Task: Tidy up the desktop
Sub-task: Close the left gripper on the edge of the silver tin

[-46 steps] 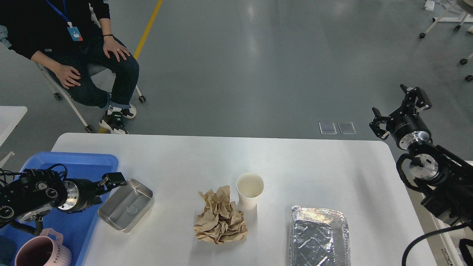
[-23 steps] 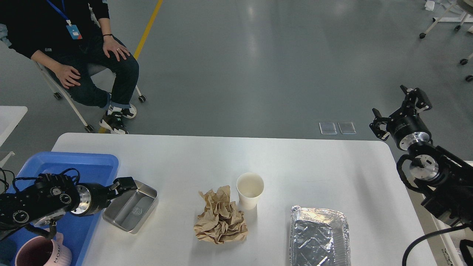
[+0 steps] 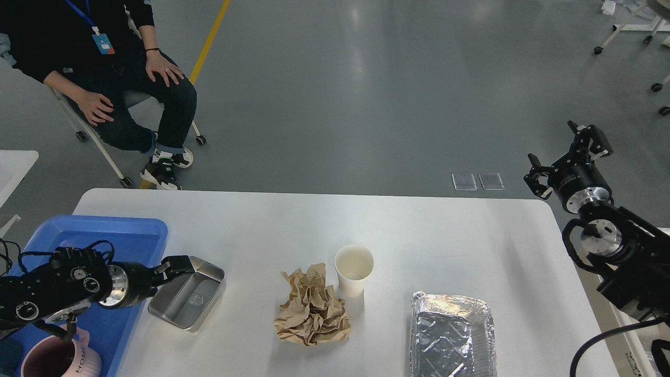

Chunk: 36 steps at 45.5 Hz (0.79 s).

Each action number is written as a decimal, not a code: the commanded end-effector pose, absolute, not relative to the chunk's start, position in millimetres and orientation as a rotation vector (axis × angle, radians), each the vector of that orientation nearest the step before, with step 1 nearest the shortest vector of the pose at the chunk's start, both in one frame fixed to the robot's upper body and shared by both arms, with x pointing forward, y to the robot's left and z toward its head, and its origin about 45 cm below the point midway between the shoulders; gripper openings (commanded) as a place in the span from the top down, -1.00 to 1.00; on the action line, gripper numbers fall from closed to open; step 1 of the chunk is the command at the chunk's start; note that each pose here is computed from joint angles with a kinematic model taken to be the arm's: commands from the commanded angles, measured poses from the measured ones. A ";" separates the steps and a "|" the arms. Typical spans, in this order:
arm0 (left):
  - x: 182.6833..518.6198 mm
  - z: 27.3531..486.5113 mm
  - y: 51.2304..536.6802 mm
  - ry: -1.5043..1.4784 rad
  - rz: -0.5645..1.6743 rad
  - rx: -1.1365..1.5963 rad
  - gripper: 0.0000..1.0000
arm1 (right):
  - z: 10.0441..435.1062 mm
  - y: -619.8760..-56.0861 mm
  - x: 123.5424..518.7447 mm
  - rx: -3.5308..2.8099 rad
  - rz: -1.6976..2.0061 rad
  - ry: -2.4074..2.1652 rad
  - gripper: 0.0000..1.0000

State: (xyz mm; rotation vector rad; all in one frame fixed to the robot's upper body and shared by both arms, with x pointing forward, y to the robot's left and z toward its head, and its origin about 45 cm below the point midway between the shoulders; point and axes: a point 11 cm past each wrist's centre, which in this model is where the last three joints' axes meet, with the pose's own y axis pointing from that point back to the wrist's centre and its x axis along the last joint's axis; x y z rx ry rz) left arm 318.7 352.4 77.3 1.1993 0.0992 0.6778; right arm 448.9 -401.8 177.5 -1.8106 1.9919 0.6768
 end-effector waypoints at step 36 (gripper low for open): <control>323.1 79.5 347.7 0.054 0.649 1.215 -0.10 | 177.5 -402.6 448.7 -1.809 0.676 1.994 -1.00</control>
